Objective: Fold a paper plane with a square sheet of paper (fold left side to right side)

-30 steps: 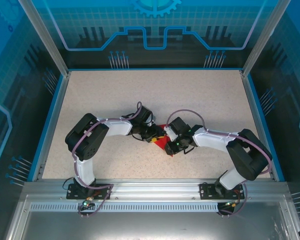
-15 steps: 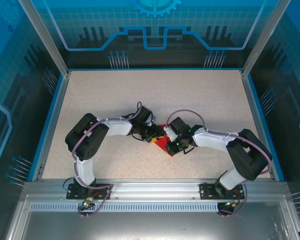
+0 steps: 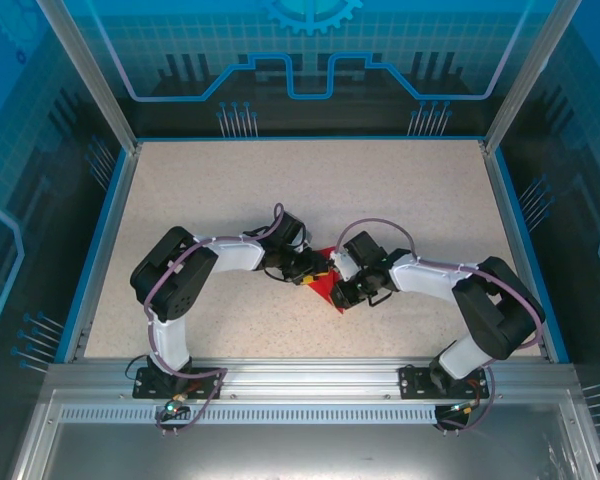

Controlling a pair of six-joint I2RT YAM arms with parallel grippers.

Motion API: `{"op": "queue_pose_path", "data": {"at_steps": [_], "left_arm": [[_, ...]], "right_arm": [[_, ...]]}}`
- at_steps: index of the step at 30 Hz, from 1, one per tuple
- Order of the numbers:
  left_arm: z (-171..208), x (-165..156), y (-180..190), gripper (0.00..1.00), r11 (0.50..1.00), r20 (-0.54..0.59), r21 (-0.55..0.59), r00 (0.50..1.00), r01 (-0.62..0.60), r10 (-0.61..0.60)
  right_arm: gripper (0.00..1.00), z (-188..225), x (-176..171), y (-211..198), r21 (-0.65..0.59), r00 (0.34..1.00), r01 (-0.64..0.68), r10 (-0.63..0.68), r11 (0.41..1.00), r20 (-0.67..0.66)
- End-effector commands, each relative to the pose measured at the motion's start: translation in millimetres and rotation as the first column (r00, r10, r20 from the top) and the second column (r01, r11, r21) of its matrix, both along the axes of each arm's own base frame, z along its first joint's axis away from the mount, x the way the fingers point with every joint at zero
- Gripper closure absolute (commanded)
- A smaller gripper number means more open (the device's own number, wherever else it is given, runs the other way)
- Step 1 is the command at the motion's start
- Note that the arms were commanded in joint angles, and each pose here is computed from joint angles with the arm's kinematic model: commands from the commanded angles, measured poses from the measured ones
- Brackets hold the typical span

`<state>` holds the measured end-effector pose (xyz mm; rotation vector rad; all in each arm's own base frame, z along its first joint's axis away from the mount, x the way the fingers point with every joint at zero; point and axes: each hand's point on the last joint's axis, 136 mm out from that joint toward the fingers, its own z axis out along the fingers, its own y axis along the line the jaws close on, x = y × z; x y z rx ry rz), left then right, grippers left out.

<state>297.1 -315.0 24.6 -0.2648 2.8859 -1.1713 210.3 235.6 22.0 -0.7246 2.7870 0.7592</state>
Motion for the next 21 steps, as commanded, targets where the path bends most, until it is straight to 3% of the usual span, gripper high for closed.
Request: {"op": "queue_pose_path", "data": {"at_steps": [1,12,21], "left_arm": [[-24.3,-7.2,11.8,0.59,0.996,-0.045,0.088,0.999,-0.006,0.010],[-28.8,-6.7,11.6,0.59,0.995,-0.057,0.096,0.998,-0.005,0.011],[-25.7,-6.1,11.1,0.59,0.996,-0.051,0.093,0.999,-0.003,0.008]], "right_arm": [[0.84,-1.8,-4.6,-0.6,0.028,1.000,-0.016,0.016,0.999,-0.025],[0.77,9.9,-0.6,-1.0,0.090,0.999,-0.008,0.012,0.996,-0.042],[0.62,50.1,23.9,0.1,0.332,0.996,0.068,-0.047,0.941,-0.073]]}}
